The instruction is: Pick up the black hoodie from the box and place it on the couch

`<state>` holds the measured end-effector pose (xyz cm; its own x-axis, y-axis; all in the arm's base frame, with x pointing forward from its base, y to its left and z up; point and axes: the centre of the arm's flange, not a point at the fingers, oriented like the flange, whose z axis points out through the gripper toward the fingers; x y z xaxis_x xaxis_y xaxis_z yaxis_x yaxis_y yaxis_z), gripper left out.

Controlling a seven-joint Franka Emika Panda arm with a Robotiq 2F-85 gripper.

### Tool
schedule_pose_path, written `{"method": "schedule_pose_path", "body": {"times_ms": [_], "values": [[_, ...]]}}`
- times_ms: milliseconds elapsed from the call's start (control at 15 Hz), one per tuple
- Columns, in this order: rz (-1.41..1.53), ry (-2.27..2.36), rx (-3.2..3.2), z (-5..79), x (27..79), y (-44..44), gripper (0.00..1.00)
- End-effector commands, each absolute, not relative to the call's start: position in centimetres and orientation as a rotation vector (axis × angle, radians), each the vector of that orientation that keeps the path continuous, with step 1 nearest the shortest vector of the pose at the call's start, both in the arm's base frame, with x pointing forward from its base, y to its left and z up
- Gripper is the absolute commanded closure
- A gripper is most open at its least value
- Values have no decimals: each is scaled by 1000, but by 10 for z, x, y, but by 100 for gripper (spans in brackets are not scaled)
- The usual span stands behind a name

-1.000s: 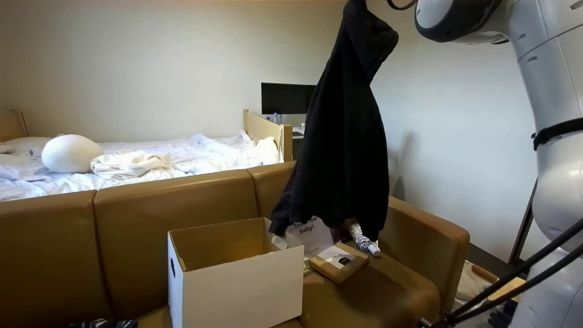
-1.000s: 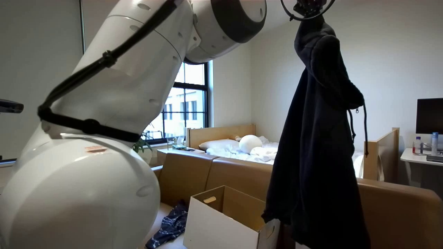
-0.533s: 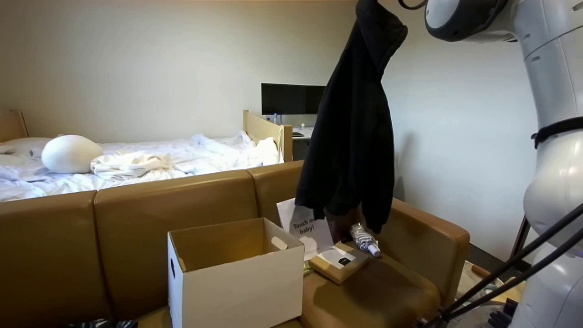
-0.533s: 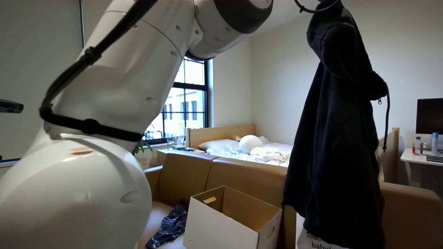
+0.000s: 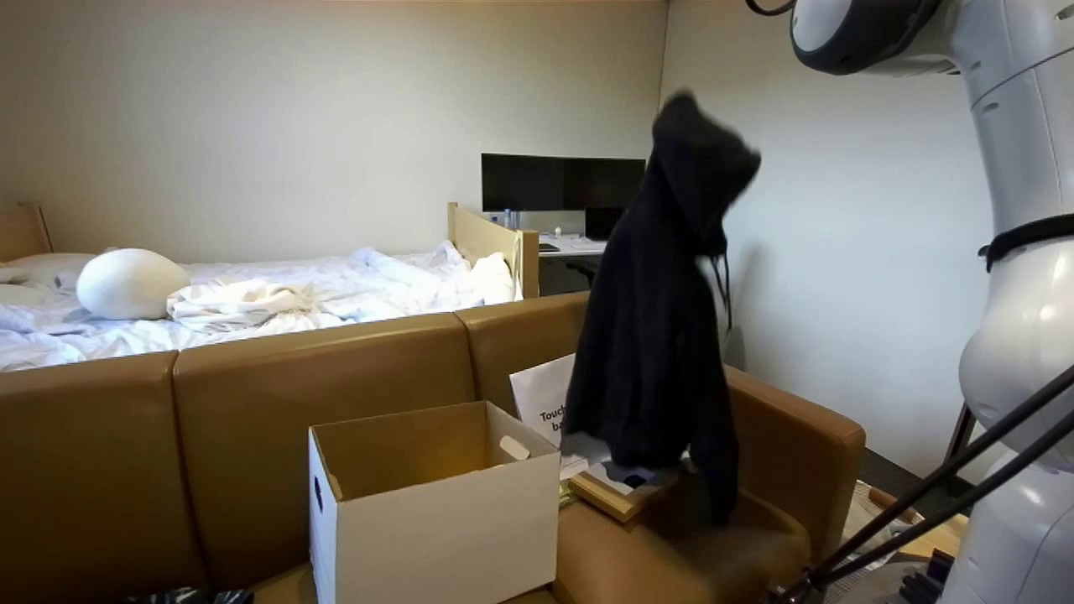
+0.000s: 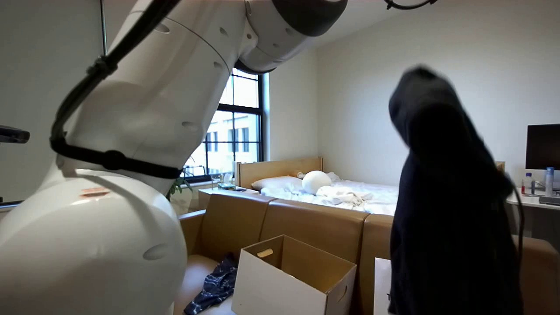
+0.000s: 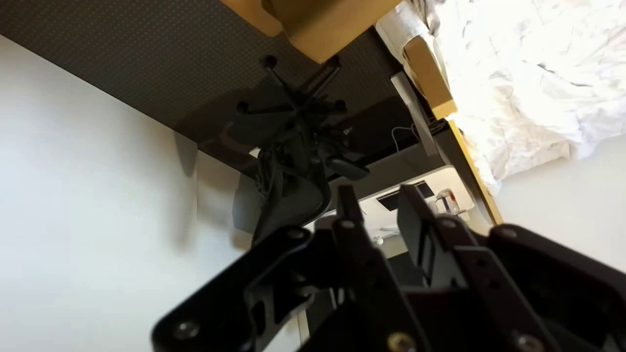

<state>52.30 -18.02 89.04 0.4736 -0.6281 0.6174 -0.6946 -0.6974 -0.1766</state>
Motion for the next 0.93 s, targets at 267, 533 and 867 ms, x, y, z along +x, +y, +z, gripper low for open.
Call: {"method": "schedule_pose_path", "body": {"times_ms": [267, 533, 867], "values": [[1085, -1200, 2609, 959, 562, -195, 16], [1075, -1186, 2611, 957, 565, -194, 0], [1018, -1141, 2653, 951, 572, -195, 0]]}}
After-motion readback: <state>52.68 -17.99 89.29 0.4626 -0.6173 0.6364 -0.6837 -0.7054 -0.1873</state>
